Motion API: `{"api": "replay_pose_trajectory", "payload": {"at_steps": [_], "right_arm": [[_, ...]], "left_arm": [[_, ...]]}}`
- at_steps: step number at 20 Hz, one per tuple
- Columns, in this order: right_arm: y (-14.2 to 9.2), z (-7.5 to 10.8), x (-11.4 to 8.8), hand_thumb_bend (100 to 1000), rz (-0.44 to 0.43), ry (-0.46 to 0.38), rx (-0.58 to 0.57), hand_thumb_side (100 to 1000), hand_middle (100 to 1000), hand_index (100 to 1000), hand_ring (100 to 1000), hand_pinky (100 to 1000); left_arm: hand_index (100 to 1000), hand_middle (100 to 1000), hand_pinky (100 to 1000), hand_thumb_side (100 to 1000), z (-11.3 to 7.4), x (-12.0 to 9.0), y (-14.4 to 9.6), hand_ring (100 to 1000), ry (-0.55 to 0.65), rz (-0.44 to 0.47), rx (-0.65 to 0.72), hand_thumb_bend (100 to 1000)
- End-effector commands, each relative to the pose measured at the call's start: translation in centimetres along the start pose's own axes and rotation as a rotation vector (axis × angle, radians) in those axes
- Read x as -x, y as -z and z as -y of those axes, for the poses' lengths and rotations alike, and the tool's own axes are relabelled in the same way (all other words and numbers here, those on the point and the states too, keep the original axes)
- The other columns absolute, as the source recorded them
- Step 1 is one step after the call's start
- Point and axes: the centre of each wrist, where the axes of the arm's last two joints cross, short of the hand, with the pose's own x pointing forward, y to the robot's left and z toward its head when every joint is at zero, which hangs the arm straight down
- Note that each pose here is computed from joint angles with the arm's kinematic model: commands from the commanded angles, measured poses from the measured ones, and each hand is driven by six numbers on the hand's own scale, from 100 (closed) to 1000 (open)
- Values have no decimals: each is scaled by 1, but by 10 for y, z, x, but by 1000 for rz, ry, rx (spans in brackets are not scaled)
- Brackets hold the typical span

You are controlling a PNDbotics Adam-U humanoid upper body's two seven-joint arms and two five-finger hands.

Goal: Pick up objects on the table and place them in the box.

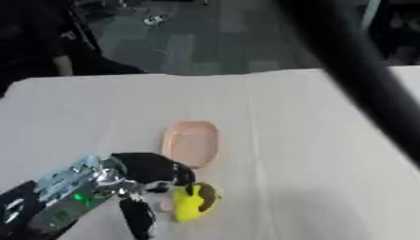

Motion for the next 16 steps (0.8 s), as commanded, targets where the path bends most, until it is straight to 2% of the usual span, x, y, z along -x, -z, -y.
{"api": "replay_pose_trajectory", "payload": {"at_steps": [1,4,10,16], "right_arm": [[8,6,-4,100,26,-15,-22,1000,445,517,388,218],[9,7,-5,100,29,-13,-20,1000,444,517,388,218],[10,8,-5,100,30,-8,-23,1000,444,516,388,218],[12,9,-5,100,33,-6,-26,1000,444,516,388,218]], "left_arm": [[851,880,867,625,-3,4,2,871,44,-8,-14,855],[850,876,865,664,-3,4,4,867,56,5,-35,826],[858,886,869,644,-5,5,5,876,65,12,-54,850],[935,923,888,617,0,12,18,897,70,11,-57,867]]}}
